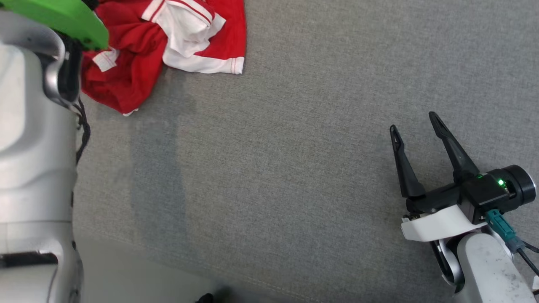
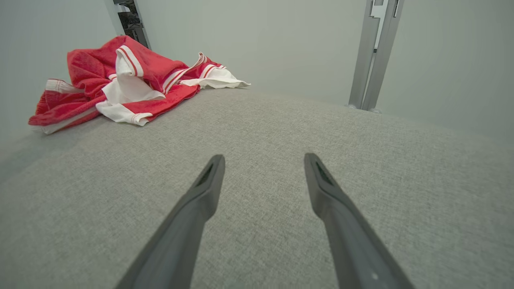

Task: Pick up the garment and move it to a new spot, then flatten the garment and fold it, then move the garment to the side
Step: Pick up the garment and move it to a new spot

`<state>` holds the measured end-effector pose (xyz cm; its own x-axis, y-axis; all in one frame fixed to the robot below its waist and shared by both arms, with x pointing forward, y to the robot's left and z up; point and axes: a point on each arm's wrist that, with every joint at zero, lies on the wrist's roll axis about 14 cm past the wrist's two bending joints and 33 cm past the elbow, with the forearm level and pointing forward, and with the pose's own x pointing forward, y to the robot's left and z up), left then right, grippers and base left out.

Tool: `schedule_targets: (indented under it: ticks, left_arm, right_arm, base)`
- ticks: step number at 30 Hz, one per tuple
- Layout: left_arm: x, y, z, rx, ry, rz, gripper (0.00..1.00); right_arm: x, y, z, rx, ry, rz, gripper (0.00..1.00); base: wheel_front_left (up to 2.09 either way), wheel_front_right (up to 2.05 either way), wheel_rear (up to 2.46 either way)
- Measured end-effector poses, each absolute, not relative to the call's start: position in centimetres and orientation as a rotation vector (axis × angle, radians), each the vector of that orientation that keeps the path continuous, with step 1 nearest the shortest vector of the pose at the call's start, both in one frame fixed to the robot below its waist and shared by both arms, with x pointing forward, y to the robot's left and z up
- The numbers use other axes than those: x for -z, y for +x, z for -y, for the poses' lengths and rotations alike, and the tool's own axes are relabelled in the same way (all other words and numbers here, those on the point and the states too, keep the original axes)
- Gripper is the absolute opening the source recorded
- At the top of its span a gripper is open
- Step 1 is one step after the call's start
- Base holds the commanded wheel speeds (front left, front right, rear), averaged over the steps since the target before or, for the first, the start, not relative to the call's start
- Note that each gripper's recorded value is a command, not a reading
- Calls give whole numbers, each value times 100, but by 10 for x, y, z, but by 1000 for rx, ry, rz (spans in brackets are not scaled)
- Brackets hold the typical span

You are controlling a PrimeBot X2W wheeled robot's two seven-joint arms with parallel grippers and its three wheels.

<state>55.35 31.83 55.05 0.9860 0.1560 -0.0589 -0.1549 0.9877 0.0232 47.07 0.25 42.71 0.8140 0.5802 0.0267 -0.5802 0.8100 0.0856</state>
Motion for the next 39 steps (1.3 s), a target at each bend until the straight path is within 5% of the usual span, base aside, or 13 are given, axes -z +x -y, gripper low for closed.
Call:
schedule_targets:
  ticks: [10, 23, 26, 39]
  left_arm:
    - [-463, 611, -319, -168, -147, -504, 100]
    - [-359, 597, -319, -186, -134, -795, 100]
    - [-355, 597, -315, -181, -150, -788, 0]
    - [-464, 633, -279, -20, -87, -370, 0]
  right_arm:
    - [-392, 486, 27, -535, 87, -52, 100]
    - [-378, 494, 62, -433, 69, -71, 100]
    - [-376, 495, 62, -434, 65, -72, 100]
    - [-389, 486, 56, -452, 51, -76, 100]
  base:
    - [0, 0, 0]
    - [0, 0, 0]
    - [0, 0, 0]
    - [0, 0, 0]
